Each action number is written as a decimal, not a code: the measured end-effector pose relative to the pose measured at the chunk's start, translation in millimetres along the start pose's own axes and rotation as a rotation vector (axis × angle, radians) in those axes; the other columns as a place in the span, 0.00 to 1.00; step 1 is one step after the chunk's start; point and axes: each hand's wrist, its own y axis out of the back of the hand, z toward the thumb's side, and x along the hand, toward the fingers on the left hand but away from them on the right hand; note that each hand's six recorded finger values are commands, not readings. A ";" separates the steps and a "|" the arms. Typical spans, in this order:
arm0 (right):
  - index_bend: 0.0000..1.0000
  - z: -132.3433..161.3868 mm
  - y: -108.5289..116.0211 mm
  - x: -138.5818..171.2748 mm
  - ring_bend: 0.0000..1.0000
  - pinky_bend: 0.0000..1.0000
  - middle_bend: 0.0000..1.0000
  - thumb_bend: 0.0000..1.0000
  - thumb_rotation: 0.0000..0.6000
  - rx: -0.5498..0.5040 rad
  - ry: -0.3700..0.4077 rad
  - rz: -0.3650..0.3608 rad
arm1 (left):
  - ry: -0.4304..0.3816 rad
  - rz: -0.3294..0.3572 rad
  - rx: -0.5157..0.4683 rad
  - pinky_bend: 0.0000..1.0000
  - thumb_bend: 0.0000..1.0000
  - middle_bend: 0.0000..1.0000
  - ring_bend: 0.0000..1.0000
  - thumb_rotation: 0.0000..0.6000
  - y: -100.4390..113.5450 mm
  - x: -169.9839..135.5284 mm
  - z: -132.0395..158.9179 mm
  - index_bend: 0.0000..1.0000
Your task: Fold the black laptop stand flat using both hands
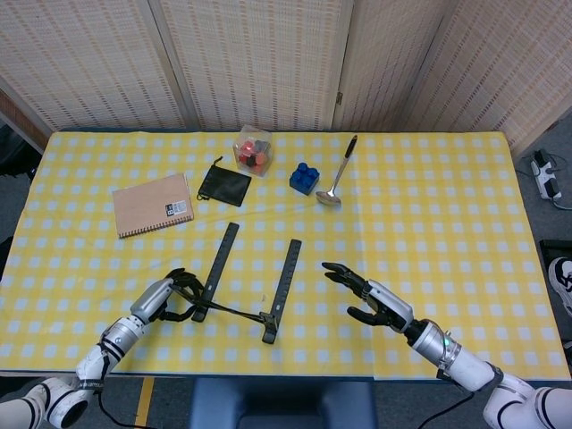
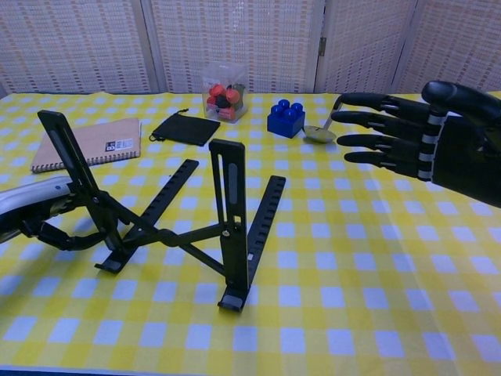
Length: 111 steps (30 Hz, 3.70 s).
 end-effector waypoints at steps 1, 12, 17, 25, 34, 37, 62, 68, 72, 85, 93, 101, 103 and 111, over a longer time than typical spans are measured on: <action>0.00 -0.1 -0.2 -0.1 0.05 0.00 0.02 0.34 0.45 0.000 0.000 0.001 | -0.001 -0.003 0.000 0.04 0.59 0.36 0.19 1.00 -0.6 0.1 0.3 0.57; 0.00 0.0 1.4 1.3 0.05 0.00 0.02 0.34 0.45 0.000 -0.001 -0.007 | 0.009 -0.002 0.000 0.05 0.59 0.36 0.21 1.00 -1.3 -0.1 -2.0 0.65; 0.00 0.5 0.7 1.2 0.05 0.00 0.02 0.34 0.45 0.003 -0.001 -0.004 | 0.009 0.008 -0.001 0.06 0.60 0.39 0.24 1.00 -1.0 -0.1 -2.0 0.73; 0.00 0.8 0.7 2.0 0.05 0.00 0.02 0.34 0.45 0.016 -0.002 -0.002 | 0.016 -0.009 -0.003 0.02 0.56 0.34 0.16 1.00 -2.9 -5.4 -2.0 0.37; 0.00 0.0 0.6 3.5 0.03 0.00 0.00 0.34 0.46 0.162 -0.011 0.003 | 0.024 -0.023 -0.006 0.00 0.44 0.13 0.00 1.00 0.7 -14.9 4.1 0.08; 0.00 -1.7 -0.8 3.4 0.02 0.00 0.00 0.34 0.48 0.244 -0.025 0.009 | 0.025 -0.006 -0.003 0.00 0.43 0.11 0.00 1.00 6.7 -19.2 5.2 0.07; 0.00 -1.8 -76.5 -90.2 0.01 0.00 0.00 0.34 0.73 0.492 -0.039 0.120 | 0.096 0.211 0.149 0.00 0.43 0.11 0.00 1.00 77.2 -61.9 0.0 0.08; 0.00 2.4 -87.4 -117.9 0.01 0.00 0.00 0.34 0.86 0.503 -0.018 0.077 | 0.109 0.227 0.151 0.00 0.43 0.11 0.00 1.00 85.4 -62.9 -3.3 0.08; 0.00 3.2 -82.6 -131.1 0.01 0.00 0.00 0.34 0.93 0.515 -0.017 0.019 | 0.114 0.225 0.151 0.00 0.43 0.11 0.00 1.00 87.9 -62.2 -6.2 0.08; 0.00 4.1 -36.7 -137.0 0.01 0.00 0.00 0.34 0.98 0.472 -0.057 -0.175 | 0.098 0.231 0.169 0.00 0.43 0.11 0.00 1.00 95.0 -61.1 -4.6 0.09; 0.00 23.2 16.4 -97.5 0.01 0.00 0.00 0.34 0.98 0.406 -0.028 -0.368 | 0.061 0.207 0.227 0.00 0.43 0.11 0.00 1.00 98.2 -53.2 10.4 0.13; 0.01 52.3 26.2 -60.8 0.21 0.05 0.17 0.34 1.00 0.626 0.047 -0.380 | 0.018 0.176 0.393 0.00 0.44 0.16 0.05 1.00 107.1 -27.4 29.4 0.19; 0.07 53.9 19.7 -57.8 0.28 0.11 0.25 0.34 1.00 0.709 0.055 -0.354 | 0.009 0.161 0.471 0.02 0.44 0.16 0.05 1.00 108.7 -15.6 34.0 0.19; 0.32 47.2 -15.2 -57.2 0.58 0.39 0.50 0.34 1.00 1.038 0.040 -0.201 | -0.020 0.117 0.762 0.06 0.30 0.17 0.07 1.00 102.9 26.1 38.0 0.12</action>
